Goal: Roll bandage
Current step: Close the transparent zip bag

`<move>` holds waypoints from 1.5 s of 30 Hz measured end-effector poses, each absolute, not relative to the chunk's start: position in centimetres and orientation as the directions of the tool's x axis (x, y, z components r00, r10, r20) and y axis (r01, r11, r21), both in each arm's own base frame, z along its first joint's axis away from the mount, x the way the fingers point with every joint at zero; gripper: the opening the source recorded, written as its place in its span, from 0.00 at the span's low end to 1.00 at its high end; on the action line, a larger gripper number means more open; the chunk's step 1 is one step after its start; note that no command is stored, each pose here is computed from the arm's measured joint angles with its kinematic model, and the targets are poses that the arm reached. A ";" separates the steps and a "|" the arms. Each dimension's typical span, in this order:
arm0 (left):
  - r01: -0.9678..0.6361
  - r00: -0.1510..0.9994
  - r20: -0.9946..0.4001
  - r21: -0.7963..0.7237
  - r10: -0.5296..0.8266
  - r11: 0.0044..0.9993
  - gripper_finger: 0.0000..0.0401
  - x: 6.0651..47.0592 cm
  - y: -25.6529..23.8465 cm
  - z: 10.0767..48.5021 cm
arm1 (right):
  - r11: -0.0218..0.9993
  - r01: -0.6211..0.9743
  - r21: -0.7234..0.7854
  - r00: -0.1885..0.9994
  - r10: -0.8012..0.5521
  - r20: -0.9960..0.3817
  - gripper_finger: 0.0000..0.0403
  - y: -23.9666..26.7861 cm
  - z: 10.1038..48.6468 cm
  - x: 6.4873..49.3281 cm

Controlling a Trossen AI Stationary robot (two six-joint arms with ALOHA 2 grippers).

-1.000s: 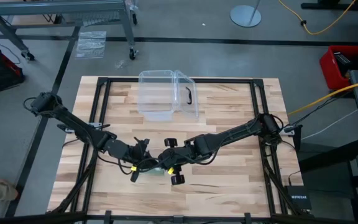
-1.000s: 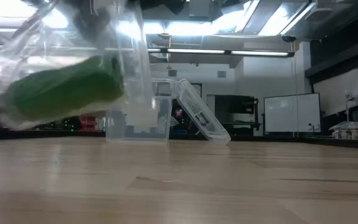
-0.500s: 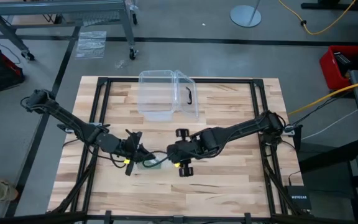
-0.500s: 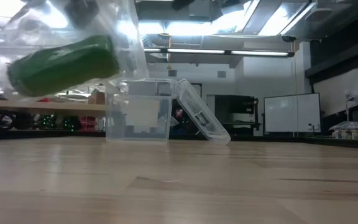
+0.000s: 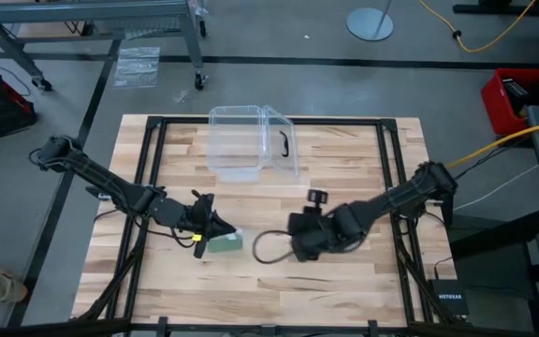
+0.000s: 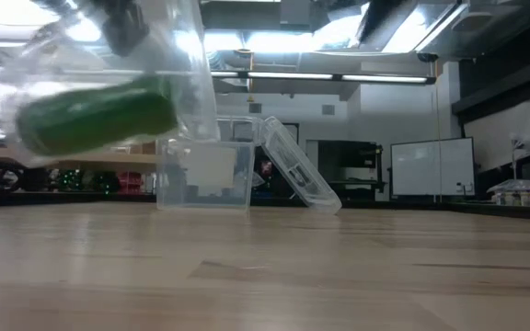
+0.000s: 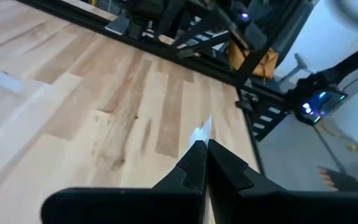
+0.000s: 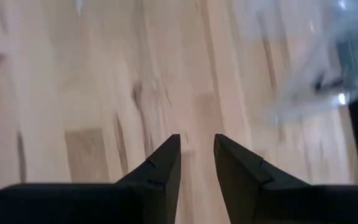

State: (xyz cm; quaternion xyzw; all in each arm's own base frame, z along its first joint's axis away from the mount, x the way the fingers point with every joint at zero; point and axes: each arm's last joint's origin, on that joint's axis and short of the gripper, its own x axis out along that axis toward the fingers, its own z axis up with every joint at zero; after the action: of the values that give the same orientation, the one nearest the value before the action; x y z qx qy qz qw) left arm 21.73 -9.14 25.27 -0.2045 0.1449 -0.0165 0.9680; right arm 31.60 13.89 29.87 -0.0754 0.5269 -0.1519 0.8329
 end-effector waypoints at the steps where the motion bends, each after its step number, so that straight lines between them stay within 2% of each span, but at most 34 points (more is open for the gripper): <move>1: -0.028 0.956 -0.278 -0.392 -0.089 0.919 0.00 21.8 -8.9 25.2 | 0.937 0.203 -0.285 0.397 -0.344 -0.851 0.25 14.1 29.1 30.9; 4: -0.060 0.955 -0.290 -0.390 -0.061 0.919 0.00 22.1 -8.1 25.1 | 0.932 0.270 -0.240 0.439 -0.341 -0.831 0.25 14.5 27.0 29.2; 8: -0.096 0.959 -0.283 -0.393 -0.021 0.915 0.00 22.5 -7.1 25.2 | 0.953 0.281 -0.117 0.566 -0.263 -0.781 0.25 15.4 24.5 28.6; 17: -0.076 0.973 -0.228 -0.437 -0.028 0.896 0.00 24.2 -7.7 24.5 | 0.989 0.140 0.048 0.856 -0.096 -0.507 0.25 16.0 20.8 30.4; 22: -0.064 0.969 -0.240 -0.464 -0.056 0.884 0.00 25.3 -9.0 22.8 | 0.988 0.109 0.106 0.869 -0.043 -0.493 0.25 15.9 19.8 31.0; 29: -0.003 0.983 -0.160 -0.495 -0.088 0.869 0.00 26.5 -10.2 20.4 | 0.989 0.052 0.140 0.858 0.027 -0.512 0.25 16.0 19.6 31.0; 33: -0.029 0.974 -0.209 -0.505 -0.090 0.862 0.00 27.0 -10.7 18.7 | 0.987 0.025 0.160 0.854 0.062 -0.517 0.25 16.1 19.6 31.0; 37: -0.057 0.964 -0.251 -0.529 -0.092 0.847 0.00 27.3 -11.0 17.4 | 0.981 0.057 0.186 0.875 0.041 -0.483 0.25 15.8 20.0 31.4; 40: -0.055 0.961 -0.259 -0.522 -0.097 0.851 0.00 27.4 -11.2 17.0 | 0.969 0.077 0.233 0.890 0.038 -0.454 0.25 15.4 20.3 31.8; 45: 0.004 0.978 -0.177 -0.517 -0.112 0.856 0.00 27.5 -11.5 17.7 | 0.954 0.047 0.295 0.895 0.091 -0.437 0.25 14.9 20.4 32.3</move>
State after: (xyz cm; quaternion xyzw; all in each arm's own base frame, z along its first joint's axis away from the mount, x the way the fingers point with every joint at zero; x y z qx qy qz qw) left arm 27.50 -11.52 17.74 -0.2668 0.1009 -0.0303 0.9580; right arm 32.28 14.94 20.43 0.1506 0.2293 0.0116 0.9616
